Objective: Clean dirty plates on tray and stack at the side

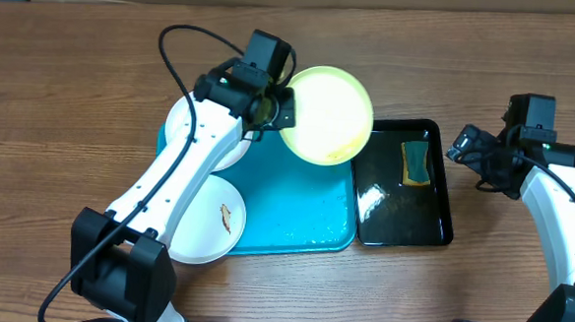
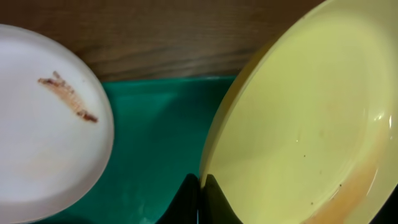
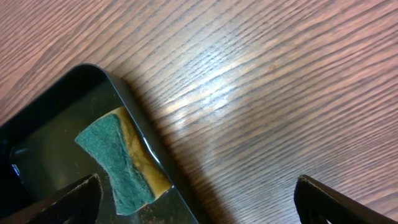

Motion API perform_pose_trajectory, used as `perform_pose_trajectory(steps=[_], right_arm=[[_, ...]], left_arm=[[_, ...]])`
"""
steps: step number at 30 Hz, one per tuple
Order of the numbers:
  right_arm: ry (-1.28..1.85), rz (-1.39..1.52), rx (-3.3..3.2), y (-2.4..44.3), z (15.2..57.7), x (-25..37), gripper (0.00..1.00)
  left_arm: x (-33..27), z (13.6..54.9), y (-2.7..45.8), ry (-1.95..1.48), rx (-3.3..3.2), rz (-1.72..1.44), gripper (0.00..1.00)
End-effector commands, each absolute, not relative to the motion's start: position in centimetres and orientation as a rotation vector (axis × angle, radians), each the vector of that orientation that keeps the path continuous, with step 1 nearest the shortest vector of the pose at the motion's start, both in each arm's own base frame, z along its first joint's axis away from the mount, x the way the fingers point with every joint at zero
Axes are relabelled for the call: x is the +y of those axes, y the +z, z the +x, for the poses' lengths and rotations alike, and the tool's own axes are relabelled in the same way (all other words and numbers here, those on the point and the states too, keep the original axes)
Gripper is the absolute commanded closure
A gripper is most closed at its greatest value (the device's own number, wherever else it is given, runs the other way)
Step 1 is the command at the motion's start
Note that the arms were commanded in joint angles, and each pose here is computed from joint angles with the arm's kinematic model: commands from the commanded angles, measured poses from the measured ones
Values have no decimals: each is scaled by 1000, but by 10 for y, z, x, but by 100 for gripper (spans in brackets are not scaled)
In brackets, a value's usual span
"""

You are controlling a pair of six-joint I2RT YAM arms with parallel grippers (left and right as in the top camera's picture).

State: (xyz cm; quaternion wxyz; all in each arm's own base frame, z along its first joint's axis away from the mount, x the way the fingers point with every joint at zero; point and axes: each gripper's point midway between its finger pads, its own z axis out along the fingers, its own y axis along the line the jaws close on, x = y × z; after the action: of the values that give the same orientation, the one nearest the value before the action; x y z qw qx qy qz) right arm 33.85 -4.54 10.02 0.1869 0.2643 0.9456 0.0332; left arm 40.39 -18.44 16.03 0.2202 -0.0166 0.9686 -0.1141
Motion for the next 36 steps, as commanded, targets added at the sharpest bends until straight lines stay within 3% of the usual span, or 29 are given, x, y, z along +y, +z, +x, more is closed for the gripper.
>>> perform_pose_trajectory(steps=[1, 25, 36], right_arm=[[110, 743, 2643, 107, 338, -44, 0], [-55, 997, 2524, 104, 326, -113, 0], [-112, 1002, 2498, 107, 328, -122, 0]], left_arm=[[-207, 409, 192, -400, 2576, 33, 96], [-263, 404, 236, 43, 2212, 232, 96], [-282, 375, 259, 284, 2053, 328, 96]])
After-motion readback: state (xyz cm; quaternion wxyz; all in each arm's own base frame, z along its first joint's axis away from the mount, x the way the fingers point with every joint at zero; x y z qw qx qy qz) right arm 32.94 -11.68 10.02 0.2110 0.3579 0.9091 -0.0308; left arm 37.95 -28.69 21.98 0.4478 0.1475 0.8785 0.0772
